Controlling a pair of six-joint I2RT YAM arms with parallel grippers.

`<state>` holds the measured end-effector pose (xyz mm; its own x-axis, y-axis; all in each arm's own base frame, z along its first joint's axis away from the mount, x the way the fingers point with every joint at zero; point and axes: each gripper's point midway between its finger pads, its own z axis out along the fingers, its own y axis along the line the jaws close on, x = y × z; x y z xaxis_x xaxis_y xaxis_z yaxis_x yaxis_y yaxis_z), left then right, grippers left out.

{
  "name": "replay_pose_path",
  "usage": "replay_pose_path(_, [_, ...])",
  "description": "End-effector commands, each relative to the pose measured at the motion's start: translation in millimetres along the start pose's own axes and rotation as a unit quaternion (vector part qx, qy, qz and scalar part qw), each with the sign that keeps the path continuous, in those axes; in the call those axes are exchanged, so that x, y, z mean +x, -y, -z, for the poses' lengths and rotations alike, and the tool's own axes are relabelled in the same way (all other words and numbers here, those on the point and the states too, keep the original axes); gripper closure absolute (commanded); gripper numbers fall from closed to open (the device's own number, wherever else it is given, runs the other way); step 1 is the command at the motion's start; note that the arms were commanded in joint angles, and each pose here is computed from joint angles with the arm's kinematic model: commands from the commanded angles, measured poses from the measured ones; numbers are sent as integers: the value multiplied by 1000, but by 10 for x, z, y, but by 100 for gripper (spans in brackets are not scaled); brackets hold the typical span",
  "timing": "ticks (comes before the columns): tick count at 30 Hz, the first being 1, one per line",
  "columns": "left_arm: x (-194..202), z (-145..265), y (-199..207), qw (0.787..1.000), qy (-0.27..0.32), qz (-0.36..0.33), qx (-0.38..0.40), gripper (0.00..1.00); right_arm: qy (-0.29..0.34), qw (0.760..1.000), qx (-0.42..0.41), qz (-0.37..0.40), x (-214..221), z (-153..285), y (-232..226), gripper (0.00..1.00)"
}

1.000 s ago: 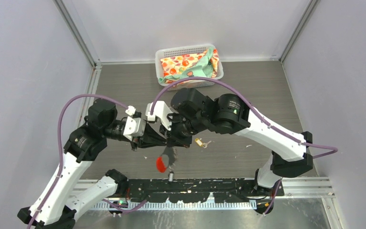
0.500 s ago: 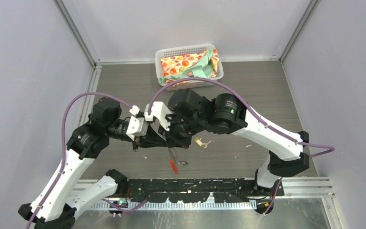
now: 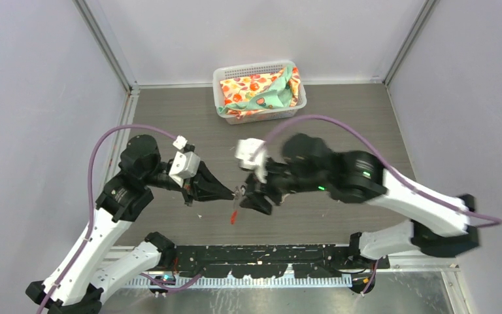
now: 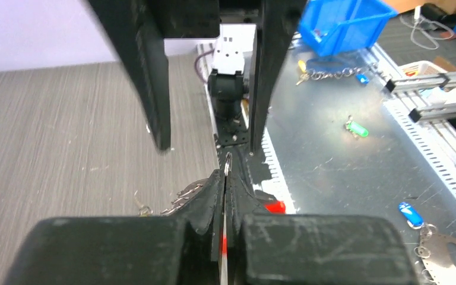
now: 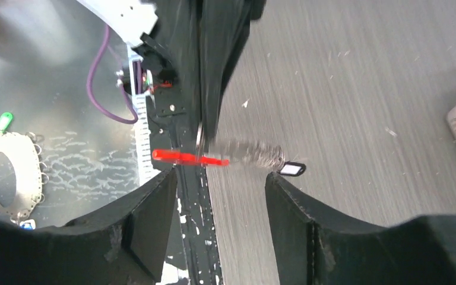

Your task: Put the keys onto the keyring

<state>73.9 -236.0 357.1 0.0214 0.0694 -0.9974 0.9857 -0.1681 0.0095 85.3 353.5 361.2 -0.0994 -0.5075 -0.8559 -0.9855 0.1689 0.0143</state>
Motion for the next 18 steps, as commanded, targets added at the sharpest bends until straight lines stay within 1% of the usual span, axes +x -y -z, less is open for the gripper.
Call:
replay_pose_path(1, [-480,19,254,996,56,-23,58,100,289,957,7,33,-670,913,-93,36])
replay_pose_path(3, [-539,23,282,995,64,-28,65,100,343,939,-6,35,-640,1062,-160,34])
replay_pose_path(5, [-610,13,246,995,72,-42,61,100,372,927,-23,34,-618,1155,-237,33])
replay_pose_path(11, [-769,-31,155,994,85,-42,56,100,374,925,-51,33,-647,1023,-321,36])
replay_pose_path(12, [-802,-33,144,993,90,-52,52,100,375,925,-49,31,-673,978,-304,39])
replay_pose_path(14, [-834,-40,113,993,96,-59,44,100,381,924,-36,24,-737,895,-245,50])
replay_pose_path(15, [-847,-44,86,993,99,-60,37,100,384,922,-36,25,-757,856,-240,54])
replay_pose_path(16, [-861,-47,62,992,101,-61,32,100,388,921,-36,25,-778,821,-235,57])
replay_pose_path(18, [-886,-53,16,992,105,-62,22,100,404,914,-31,26,-857,803,-214,59])
